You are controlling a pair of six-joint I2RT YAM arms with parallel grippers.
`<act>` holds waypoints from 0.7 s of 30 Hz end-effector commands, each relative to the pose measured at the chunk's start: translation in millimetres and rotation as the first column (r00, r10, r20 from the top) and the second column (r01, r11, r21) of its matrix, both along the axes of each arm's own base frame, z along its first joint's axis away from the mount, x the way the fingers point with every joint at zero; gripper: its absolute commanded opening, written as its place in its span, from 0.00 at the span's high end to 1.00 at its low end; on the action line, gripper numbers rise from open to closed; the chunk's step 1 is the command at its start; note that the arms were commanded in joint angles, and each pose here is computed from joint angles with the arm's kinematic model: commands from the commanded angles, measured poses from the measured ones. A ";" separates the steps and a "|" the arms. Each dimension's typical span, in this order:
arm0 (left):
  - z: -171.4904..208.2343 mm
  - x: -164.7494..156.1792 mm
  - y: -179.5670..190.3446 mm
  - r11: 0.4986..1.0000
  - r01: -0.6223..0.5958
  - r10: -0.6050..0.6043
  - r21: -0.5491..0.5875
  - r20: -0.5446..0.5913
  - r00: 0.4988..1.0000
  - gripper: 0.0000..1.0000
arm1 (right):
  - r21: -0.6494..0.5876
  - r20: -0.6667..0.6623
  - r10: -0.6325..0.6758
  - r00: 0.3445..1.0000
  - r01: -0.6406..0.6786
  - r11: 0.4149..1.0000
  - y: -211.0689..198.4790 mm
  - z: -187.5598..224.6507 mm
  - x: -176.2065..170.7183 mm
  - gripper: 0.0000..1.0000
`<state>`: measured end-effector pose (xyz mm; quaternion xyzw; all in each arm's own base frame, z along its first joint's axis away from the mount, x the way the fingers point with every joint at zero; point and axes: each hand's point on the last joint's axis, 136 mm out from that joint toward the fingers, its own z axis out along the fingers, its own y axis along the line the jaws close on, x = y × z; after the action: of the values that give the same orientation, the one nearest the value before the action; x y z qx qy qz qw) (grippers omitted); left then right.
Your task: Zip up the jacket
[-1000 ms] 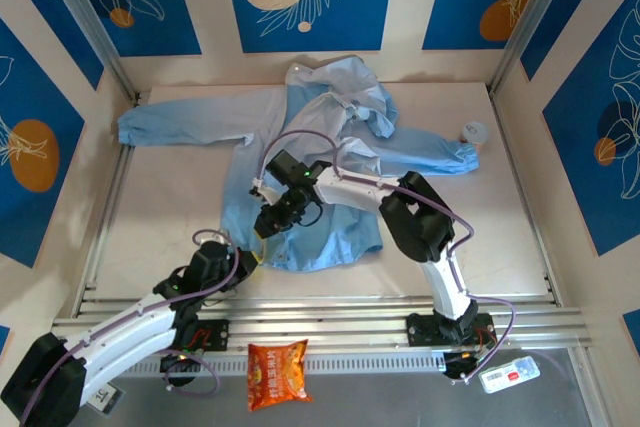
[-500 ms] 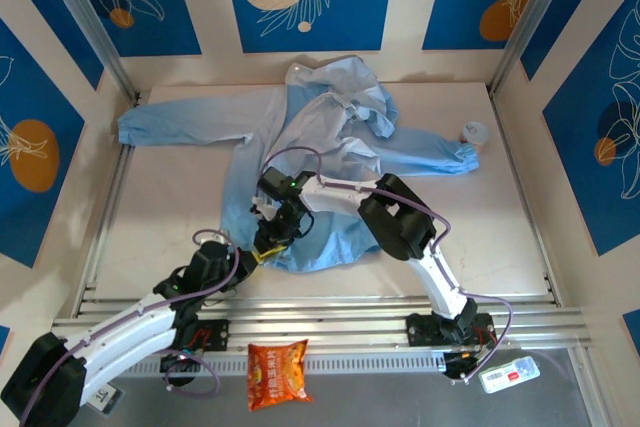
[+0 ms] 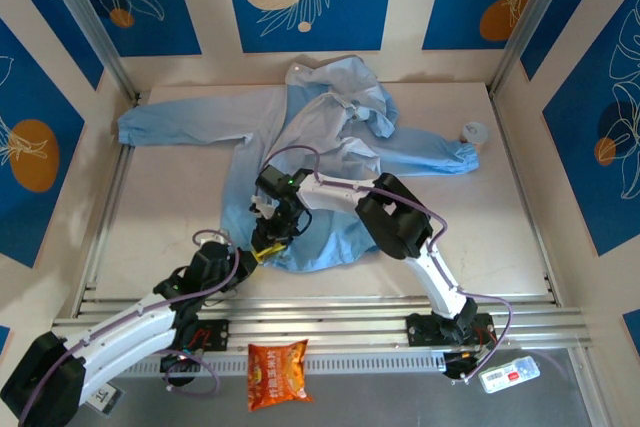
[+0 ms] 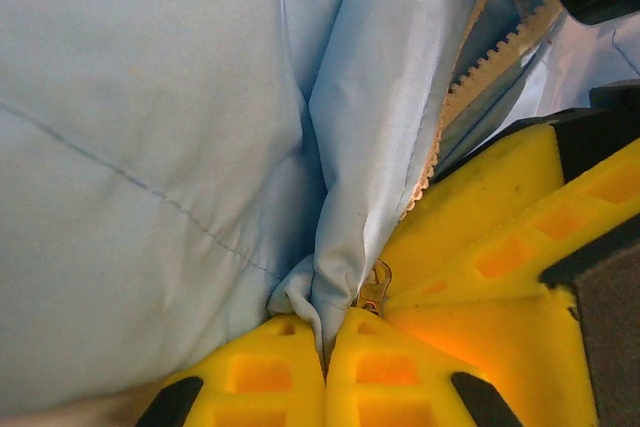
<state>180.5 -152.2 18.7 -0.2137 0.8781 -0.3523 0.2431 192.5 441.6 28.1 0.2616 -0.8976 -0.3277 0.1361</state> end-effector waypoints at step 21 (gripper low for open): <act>-12.8 -11.1 4.3 0.999 0.023 -0.021 0.042 -0.036 0.999 1.00 | 0.009 -0.029 0.050 0.998 -0.049 0.999 10.2 -22.2 -12.8 0.95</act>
<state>180.3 -152.0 18.9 -0.2140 0.8780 -0.3514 0.2448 192.8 447.7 25.0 0.2653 -0.8915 -0.3388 0.1415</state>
